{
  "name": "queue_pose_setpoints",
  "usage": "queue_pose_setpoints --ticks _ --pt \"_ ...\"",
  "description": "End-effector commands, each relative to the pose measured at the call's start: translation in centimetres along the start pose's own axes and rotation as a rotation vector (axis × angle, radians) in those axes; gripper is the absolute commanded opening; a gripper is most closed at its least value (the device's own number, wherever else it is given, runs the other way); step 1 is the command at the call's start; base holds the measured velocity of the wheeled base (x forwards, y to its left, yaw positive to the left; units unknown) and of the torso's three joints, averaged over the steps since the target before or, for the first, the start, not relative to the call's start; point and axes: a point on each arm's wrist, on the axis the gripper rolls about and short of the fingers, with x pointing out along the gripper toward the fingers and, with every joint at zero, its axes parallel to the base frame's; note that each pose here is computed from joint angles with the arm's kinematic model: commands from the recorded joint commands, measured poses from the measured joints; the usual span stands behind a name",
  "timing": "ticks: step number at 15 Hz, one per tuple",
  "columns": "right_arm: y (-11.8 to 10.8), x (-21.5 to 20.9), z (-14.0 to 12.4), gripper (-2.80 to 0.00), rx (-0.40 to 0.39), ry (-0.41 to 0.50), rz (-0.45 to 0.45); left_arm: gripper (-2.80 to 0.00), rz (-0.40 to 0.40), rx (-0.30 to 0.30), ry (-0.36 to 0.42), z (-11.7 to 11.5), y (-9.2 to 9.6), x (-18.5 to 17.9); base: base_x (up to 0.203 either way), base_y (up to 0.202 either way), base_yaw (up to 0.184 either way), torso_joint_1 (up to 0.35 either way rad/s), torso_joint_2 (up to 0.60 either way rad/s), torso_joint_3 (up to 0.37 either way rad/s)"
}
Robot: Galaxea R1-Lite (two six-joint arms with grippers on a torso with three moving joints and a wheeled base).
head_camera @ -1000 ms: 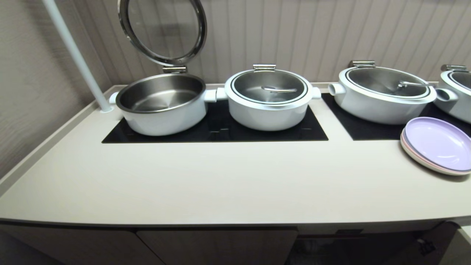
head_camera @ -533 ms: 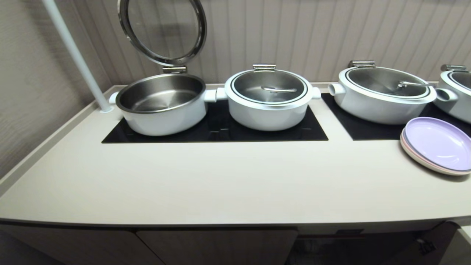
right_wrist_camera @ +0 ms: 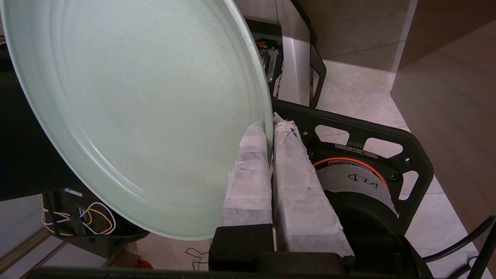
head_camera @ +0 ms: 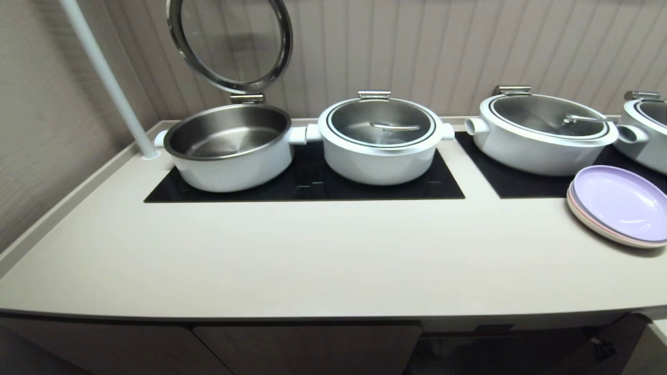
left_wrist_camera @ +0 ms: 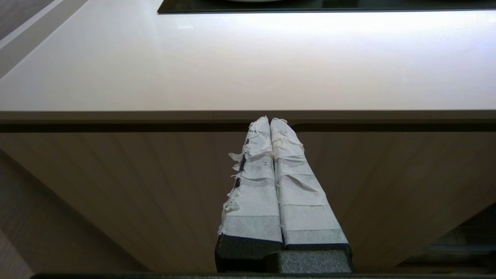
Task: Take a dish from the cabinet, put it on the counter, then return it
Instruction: Put it back into the cabinet
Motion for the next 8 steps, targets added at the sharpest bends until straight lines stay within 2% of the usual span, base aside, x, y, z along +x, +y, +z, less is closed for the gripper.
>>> queue_pose_setpoints --ticks 1,8 --pt "0.01 -0.01 0.00 -2.80 0.002 0.004 0.002 -2.80 0.000 0.000 -0.001 0.00 0.00 0.00 0.000 0.000 0.000 0.000 0.00 0.000" --pt "0.04 -0.03 0.01 -2.80 0.003 0.005 0.014 -2.80 0.000 0.000 -0.001 0.00 0.00 0.00 0.000 0.000 0.000 0.000 0.00 0.000"
